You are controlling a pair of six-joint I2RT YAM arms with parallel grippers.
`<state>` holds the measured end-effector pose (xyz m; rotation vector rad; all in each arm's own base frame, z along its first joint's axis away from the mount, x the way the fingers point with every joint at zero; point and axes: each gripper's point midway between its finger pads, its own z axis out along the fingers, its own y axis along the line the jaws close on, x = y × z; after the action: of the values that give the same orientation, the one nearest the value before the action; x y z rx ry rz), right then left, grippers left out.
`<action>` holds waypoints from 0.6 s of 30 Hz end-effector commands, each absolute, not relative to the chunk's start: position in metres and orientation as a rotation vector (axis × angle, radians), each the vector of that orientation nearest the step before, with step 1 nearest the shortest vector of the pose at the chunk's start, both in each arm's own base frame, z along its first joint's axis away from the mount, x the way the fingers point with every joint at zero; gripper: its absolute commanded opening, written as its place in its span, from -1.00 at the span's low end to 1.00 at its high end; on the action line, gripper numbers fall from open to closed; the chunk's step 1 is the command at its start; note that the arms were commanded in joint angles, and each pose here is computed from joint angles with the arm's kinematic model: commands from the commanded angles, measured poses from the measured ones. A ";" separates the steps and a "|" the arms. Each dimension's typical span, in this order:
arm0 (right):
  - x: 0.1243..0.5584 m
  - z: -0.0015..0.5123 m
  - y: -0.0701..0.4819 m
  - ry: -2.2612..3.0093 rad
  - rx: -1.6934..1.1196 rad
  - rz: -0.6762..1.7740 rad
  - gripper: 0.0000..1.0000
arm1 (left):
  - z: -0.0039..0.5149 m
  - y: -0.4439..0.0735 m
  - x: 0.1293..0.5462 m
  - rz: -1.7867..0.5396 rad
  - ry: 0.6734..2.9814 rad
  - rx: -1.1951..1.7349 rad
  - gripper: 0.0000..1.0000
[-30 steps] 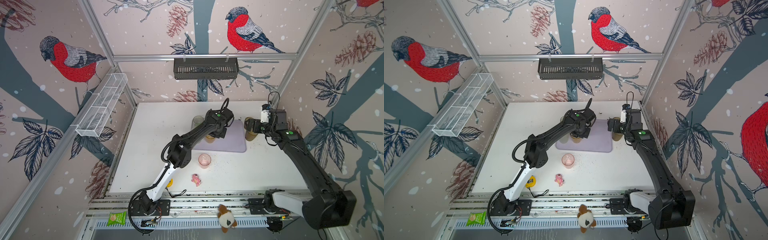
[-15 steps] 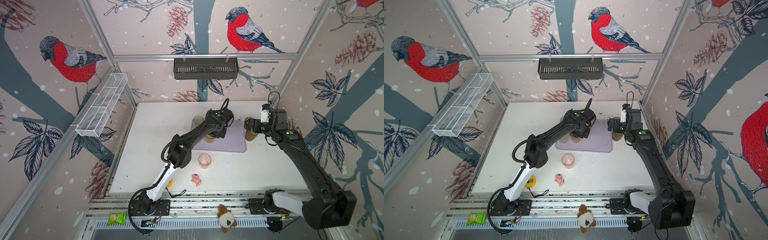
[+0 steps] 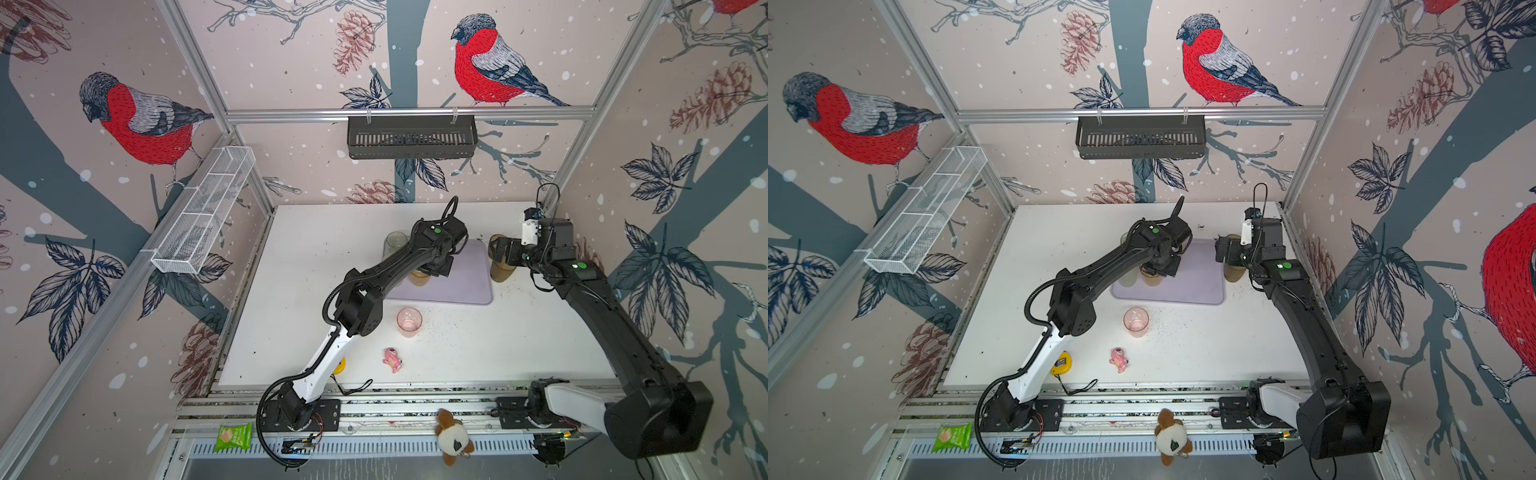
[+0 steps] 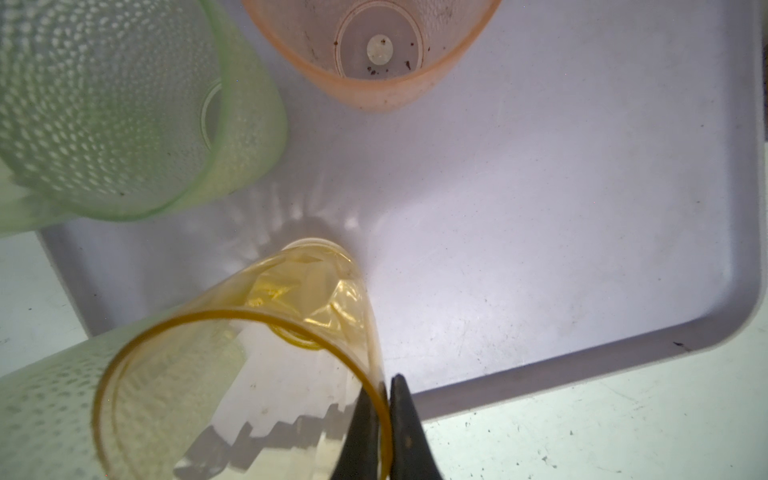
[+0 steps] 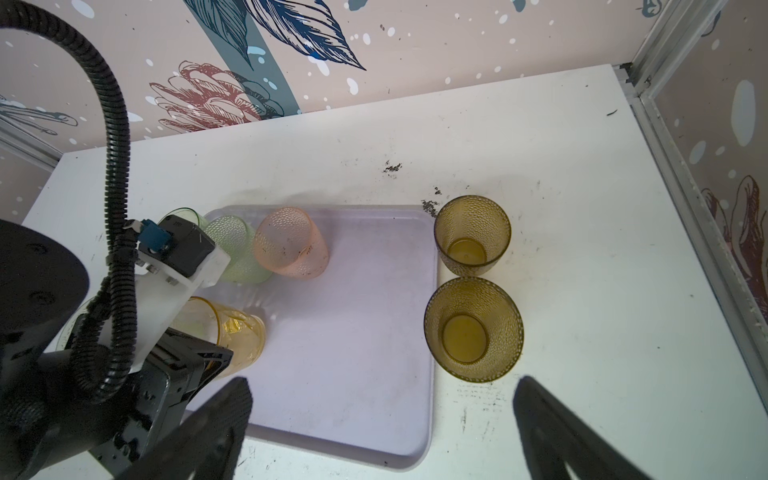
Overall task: Place the glasses into the tray
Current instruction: 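Set the amber cup down on the tray and open the left gripper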
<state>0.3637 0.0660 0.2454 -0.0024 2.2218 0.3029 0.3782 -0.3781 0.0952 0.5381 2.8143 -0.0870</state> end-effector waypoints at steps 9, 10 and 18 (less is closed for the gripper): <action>0.365 0.249 0.064 2.210 0.014 0.293 0.99 | 0.088 -0.369 0.371 -0.031 2.852 0.549 -0.94; 0.364 0.249 0.064 2.211 0.011 0.292 0.99 | 0.089 -0.369 0.371 -0.030 2.850 0.550 -0.94; 0.364 0.250 0.063 2.208 0.015 0.291 0.99 | 0.089 -0.369 0.371 -0.027 2.850 0.550 -0.90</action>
<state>0.3637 0.0644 0.2461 0.0053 2.2193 0.2938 0.3782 -0.3783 0.0949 0.5387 2.8131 -0.0849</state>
